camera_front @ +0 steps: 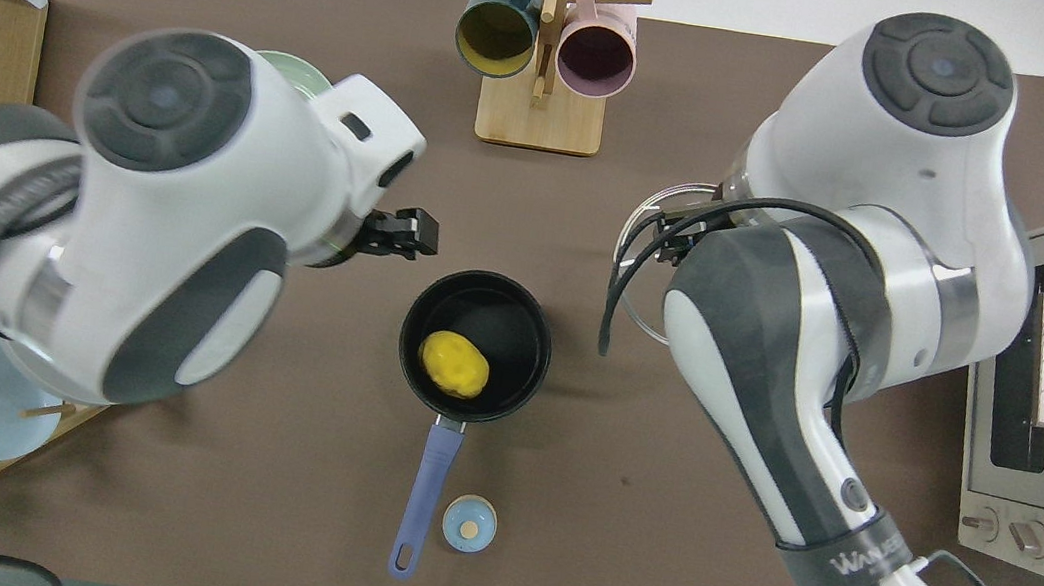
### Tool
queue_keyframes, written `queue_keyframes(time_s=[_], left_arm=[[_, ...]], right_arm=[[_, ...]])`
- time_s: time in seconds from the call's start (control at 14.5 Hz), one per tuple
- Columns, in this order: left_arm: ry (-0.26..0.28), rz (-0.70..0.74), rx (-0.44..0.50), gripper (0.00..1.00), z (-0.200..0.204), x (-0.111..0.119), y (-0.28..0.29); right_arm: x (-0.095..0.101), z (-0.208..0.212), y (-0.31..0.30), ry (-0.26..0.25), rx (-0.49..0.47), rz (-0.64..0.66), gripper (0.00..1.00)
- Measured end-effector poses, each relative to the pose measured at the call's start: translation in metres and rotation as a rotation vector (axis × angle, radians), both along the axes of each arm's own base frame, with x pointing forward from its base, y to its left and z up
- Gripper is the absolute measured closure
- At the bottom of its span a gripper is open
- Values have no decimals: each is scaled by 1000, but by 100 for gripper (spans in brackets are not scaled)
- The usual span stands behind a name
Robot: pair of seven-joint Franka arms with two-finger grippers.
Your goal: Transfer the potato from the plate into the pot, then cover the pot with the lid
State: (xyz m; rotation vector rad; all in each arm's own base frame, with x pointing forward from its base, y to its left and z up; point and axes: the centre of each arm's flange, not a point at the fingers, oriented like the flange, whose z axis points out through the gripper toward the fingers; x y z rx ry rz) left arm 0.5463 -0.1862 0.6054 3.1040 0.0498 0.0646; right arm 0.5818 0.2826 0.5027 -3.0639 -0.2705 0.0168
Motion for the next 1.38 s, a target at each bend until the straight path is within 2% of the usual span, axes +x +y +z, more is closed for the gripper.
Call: queue_keyframes(time_s=[0.21, 0.41, 0.55, 0.62, 0.69, 0.9, 1.17, 1.38], left_arm=[[-6, -43, 10, 0, 17, 10, 81], [14, -61, 15, 0, 17, 11, 120], [27, -56, 16, 0, 13, 11, 124], [30, -57, 17, 0, 11, 10, 124], [32, -57, 17, 0, 11, 10, 124], [35, -60, 21, 0, 12, 8, 123], [74, -66, 27, 0, 23, -2, 122], [105, -71, 30, 0, 23, -8, 120]], right_arm=[[-12, -7, 38, -7, 29, -6, 35], [-32, -56, 104, 3, 14, -17, 35], [-45, -92, 145, -12, -13, -31, 35], [-44, -95, 153, -38, -17, -34, 35], [-43, -93, 154, -41, -15, -38, 35], [-39, -94, 148, -42, -17, -48, 35], [-40, -95, 150, -42, -18, -46, 35], [-55, -93, 166, -51, -42, -36, 35]])
